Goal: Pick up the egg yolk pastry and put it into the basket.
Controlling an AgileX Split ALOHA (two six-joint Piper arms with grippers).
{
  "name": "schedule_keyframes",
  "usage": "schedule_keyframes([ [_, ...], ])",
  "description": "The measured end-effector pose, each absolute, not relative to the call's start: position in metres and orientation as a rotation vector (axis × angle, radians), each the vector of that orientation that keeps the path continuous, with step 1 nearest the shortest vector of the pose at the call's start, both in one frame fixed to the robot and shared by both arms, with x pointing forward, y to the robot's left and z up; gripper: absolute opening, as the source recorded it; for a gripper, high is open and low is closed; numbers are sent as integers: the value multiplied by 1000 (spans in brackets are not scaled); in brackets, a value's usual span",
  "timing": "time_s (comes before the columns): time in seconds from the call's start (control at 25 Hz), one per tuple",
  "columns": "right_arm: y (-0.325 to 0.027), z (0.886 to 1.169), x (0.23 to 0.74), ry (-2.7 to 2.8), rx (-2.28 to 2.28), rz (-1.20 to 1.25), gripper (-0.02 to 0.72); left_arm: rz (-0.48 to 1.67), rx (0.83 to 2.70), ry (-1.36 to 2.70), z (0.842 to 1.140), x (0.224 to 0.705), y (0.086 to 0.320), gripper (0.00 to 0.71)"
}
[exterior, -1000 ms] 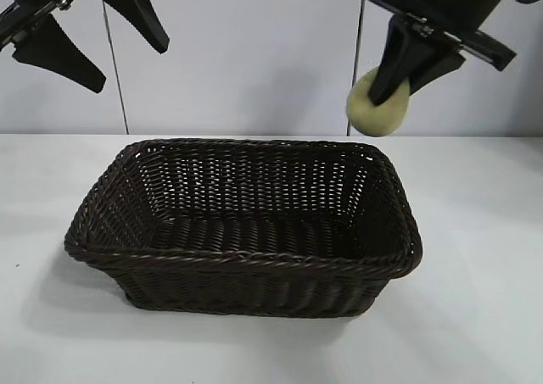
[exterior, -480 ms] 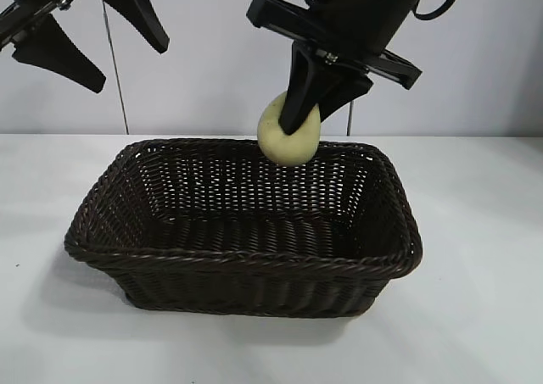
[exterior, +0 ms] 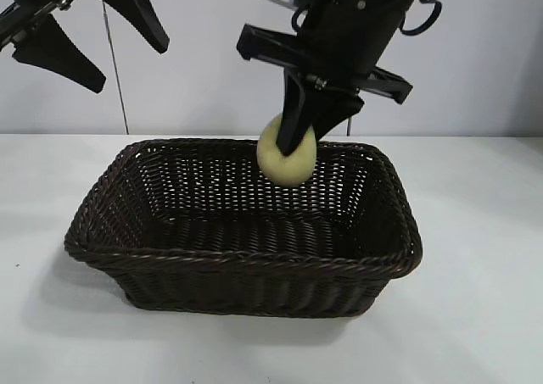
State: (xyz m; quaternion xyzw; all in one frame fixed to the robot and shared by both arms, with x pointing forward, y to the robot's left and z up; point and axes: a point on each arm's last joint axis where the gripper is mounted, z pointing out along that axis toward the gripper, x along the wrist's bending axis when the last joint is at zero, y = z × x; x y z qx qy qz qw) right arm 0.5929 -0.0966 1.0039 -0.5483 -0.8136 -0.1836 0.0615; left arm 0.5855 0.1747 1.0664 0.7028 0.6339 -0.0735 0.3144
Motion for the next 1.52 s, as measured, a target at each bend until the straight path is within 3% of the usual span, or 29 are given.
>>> schedule_keyframes([
  [0.24,-91,960,602,-2411,-1672,-443,76,-194,1852,1671,1066,586,175,549],
  [0.36,-90,956,604,-2406,-1678,-445,97,-194,1852,1671,1066,585,175,549],
  [0.72,-90,956,605,-2401,-1681,-458,422,-198,1855,1671,1066,585,175,549],
  [0.88,-90,957,604,-2400,-1678,-451,486,-198,1855,1671,1066,585,175,549],
  [1.2,-98,991,600,-2408,-1688,-548,496,-199,1857,1671,1066,585,175,549],
  [1.52,-143,1040,602,-2339,-1804,-681,496,-199,1857,1671,1066,585,175,549],
])
